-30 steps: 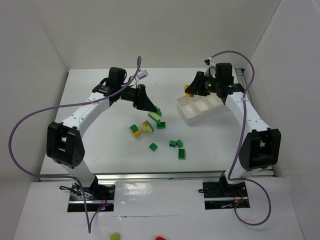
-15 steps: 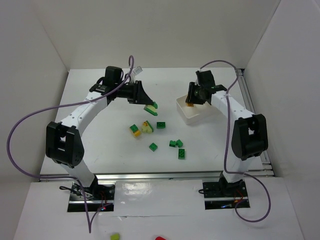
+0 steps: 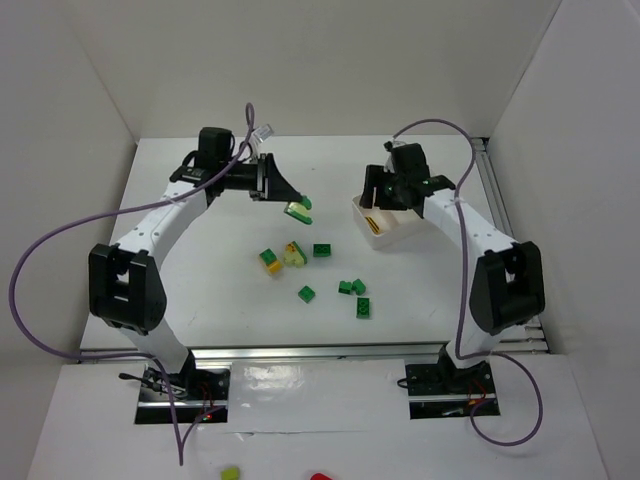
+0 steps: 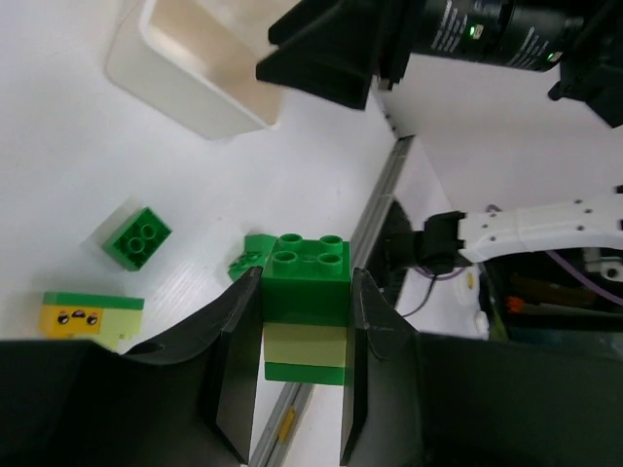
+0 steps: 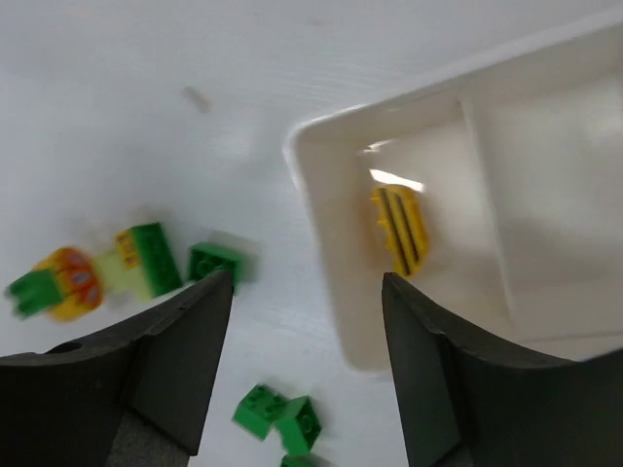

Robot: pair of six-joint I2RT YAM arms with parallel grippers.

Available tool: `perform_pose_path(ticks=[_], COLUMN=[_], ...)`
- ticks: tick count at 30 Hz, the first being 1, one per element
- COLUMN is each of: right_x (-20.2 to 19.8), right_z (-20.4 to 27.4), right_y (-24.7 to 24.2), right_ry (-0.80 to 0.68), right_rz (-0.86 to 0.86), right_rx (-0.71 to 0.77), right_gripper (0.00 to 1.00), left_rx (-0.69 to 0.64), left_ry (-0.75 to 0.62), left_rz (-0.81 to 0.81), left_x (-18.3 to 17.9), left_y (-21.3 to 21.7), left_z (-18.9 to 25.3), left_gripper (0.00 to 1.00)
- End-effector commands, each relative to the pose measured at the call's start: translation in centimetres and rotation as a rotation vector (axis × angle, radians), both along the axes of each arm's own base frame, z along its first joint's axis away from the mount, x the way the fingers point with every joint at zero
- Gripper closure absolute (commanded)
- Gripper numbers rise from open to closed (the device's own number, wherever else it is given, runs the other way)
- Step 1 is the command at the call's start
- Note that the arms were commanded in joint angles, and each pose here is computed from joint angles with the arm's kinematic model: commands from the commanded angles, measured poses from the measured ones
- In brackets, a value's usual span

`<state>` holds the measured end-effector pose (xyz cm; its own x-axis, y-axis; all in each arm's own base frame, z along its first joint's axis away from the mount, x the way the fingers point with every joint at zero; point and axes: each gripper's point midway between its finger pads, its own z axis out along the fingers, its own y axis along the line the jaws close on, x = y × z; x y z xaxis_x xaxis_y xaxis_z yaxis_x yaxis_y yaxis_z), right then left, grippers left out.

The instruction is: Sort the legos into containers by color

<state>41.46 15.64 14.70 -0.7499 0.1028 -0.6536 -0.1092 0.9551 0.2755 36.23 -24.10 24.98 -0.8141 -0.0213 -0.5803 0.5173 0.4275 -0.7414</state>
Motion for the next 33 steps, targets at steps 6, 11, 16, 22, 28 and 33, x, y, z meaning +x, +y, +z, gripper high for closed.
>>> perform_pose_path(ticks=[6,11,16,22,28,33], right_x=[-5.8,-8.1,-8.6,-9.0,-9.6,-9.7], right_z=[11.8,14.9,15.8,17.6,17.8,16.8], right_y=[8.6,11.8,13.1,14.7,16.5,17.4], right_ry=[-0.232,-0.253,-0.212,-0.197,-0.191,-0.15], right_rz=[0.573,0.779,0.867,0.952,1.004,0.992], right_rx=[0.433,0.564,0.694,0.805,0.805,0.797], right_gripper=[0.14,0.12,0.12,0.14,0.18,0.26], left_rx=[-0.233,-0.246,-0.247,-0.263,-0.264,-0.26], left_ry=[-0.084,-0.106,-0.117,-0.173,-0.162,-0.163], left_rz=[-0.211,-0.24,-0.255,-0.323,-0.331,-0.323], left_x=[-1.3,-1.6,-2.3,-3.4,-3.7,-3.5], left_y=[-0.1,-0.1,0.0,-0.2,-0.5,-0.5], left_z=[5.4,5.5,5.6,5.2,4.9,4.9], left_gripper=[1.0,1.0,1.0,1.0,1.0,1.0])
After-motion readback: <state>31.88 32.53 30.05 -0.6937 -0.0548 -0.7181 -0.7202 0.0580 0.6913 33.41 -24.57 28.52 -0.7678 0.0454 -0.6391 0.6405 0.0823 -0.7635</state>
